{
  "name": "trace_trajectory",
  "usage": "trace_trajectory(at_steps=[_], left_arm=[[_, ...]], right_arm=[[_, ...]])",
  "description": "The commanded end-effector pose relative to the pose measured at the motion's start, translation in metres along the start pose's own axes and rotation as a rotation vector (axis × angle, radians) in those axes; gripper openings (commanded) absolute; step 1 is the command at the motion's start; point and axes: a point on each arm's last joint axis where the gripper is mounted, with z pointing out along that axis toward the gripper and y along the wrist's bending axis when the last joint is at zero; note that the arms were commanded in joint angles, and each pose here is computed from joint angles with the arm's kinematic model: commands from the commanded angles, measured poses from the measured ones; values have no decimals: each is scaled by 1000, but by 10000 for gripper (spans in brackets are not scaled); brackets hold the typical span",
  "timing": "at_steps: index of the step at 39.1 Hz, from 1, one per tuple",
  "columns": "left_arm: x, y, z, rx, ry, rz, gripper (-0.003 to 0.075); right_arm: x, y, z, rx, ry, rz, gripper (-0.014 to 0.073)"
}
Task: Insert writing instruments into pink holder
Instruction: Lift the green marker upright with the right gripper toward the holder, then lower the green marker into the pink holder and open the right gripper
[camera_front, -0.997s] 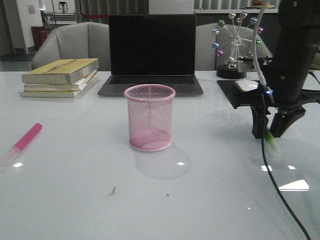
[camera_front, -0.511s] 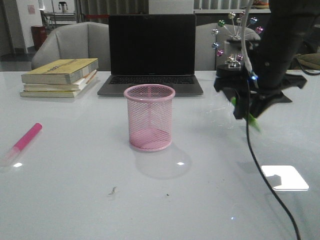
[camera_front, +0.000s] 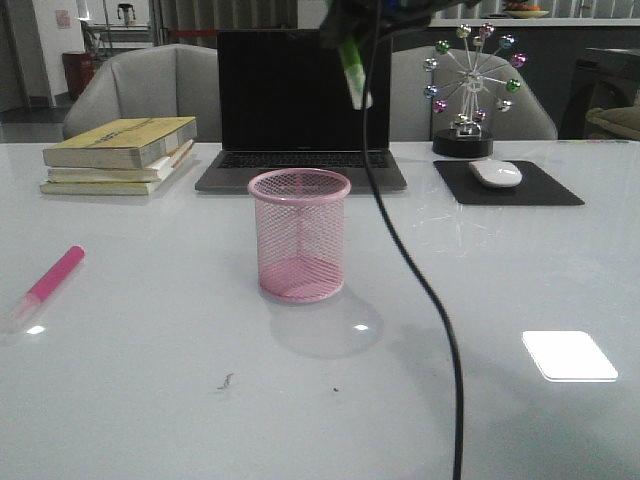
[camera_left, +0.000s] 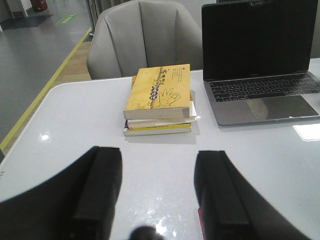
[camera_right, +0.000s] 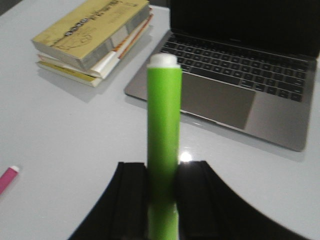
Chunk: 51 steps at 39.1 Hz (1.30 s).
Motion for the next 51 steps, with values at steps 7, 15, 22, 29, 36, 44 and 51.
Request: trace_trajectory(at_steps=[7,15,22,29,36,44,51], left_arm=[[-22,1,-3,-2,-133,-9,405],[-22,1,-3,-2,-133,-9,405],[-22,1,-3,-2,-133,-9,404],[-22,1,-3,-2,-133,-9,404],[-22,1,-3,-2,-133,-9,404],[-22,1,-3,-2,-133,-9,404],[-22,1,-3,-2,-133,-9,404]], right_arm=[[8,38,-12,-119,-267,-34,57],[38,33,9,-109,-232,-36,57],[53,31,24,-106,-218,-37,57],[53,31,24,-106,-219,-37,64],[55,31,25,-102,-193,-38,279],[42,32,10,-101,-189,-26,487],[8,29,-39,-83,-179,-173,487]])
